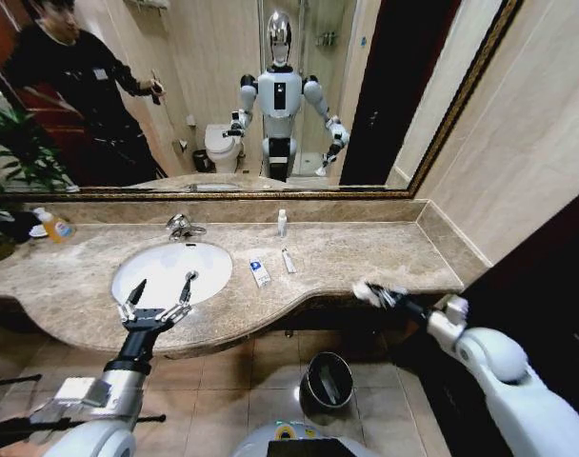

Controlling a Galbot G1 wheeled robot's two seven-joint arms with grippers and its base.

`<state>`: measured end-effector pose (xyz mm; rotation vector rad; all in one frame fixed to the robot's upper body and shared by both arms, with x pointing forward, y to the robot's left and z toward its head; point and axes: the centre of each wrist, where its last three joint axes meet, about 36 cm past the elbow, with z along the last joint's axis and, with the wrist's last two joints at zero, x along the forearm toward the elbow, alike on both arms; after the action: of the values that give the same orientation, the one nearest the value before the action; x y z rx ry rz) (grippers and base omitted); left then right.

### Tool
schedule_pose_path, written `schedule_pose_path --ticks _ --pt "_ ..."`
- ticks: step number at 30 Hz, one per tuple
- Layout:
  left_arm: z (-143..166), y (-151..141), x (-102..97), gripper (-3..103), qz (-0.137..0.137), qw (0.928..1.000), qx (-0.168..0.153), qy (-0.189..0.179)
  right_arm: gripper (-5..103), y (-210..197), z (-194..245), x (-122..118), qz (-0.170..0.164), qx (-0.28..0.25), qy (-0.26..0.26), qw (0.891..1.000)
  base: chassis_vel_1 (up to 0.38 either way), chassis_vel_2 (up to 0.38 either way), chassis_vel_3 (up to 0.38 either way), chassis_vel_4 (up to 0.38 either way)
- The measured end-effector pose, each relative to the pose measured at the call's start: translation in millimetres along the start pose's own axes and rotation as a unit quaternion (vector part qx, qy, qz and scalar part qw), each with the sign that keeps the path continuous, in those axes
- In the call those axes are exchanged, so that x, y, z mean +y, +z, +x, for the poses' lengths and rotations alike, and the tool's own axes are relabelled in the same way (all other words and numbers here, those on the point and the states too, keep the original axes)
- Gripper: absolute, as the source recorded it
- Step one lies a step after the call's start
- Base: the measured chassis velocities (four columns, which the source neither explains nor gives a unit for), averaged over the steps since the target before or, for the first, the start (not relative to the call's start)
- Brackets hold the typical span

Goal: Pick up the trash from the sink and place it in the trash bin.

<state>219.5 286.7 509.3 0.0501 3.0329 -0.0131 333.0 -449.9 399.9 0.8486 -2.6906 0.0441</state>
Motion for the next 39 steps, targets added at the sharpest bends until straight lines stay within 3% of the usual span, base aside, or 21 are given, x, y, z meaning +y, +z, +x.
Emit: schedule_pose_path --ticks 2,3,5,7,11,13,15,22,24,30,32,36,37,39 --pt "0 0 0.0 100 0.0 1.0 0.0 0.0 0 53 -9 -2 -0.017 0.021 -0.022 0.999 0.0 0.0 0.0 0.0" --pt "0 0 0.0 100 0.0 1.0 0.0 0.0 0 53 -9 -2 -0.017 0.021 -0.022 0.999 0.0 0.0 0.0 0.0" --pt "0 0 0.0 100 0.0 1.0 0.0 0.0 0 90 -16 -3 -0.025 0.037 -0.025 0.999 0.0 0.0 0.0 0.0" --pt "0 0 0.0 100 0.0 1.0 0.0 0.0 0 146 -28 -1 -0.022 0.055 -0.02 0.998 0.0 0.0 0.0 0.0" --pt "0 0 0.0 100 0.0 1.0 0.0 0.0 0 185 -33 2 -0.026 0.068 -0.016 0.997 0.0 0.0 0.0 0.0" --pt "0 0 0.0 100 0.0 1.0 0.0 0.0 0 245 -39 6 -0.04 0.103 0.004 0.994 0.0 0.0 0.0 0.0" --pt "0 0 0.0 100 0.0 1.0 0.0 0.0 0 263 -40 8 -0.048 0.114 0.011 0.992 0.0 0.0 0.0 0.0" --pt "0 0 0.0 100 0.0 1.0 0.0 0.0 0 292 -56 35 -0.089 0.121 0.016 0.988 0.0 0.0 0.0 0.0" --pt "0 0 0.0 100 0.0 1.0 0.0 0.0 0 295 -67 49 -0.09 0.123 0.006 0.988 0.0 0.0 0.0 0.0" --pt "0 0 0.0 100 0.0 1.0 0.0 0.0 2 296 -82 64 -0.088 0.127 0.006 0.988 0.0 0.0 0.0 0.0" --pt "0 0 0.0 100 0.0 1.0 0.0 0.0 13 298 -87 67 -0.086 0.127 0.012 0.988 0.0 0.0 0.0 0.0" --pt "0 0 0.0 100 0.0 1.0 0.0 0.0 23 298 -91 72 -0.086 0.124 0.015 0.988 0.0 0.0 0.0 0.0" --pt "0 0 0.0 100 0.0 1.0 0.0 0.0 35 296 -93 74 -0.08 0.124 0.016 0.989 0.0 0.0 0.0 0.0" --pt "0 0 0.0 100 0.0 1.0 0.0 0.0 35 295 -93 74 -0.074 0.123 0.017 0.989 0.0 0.0 0.0 0.0"
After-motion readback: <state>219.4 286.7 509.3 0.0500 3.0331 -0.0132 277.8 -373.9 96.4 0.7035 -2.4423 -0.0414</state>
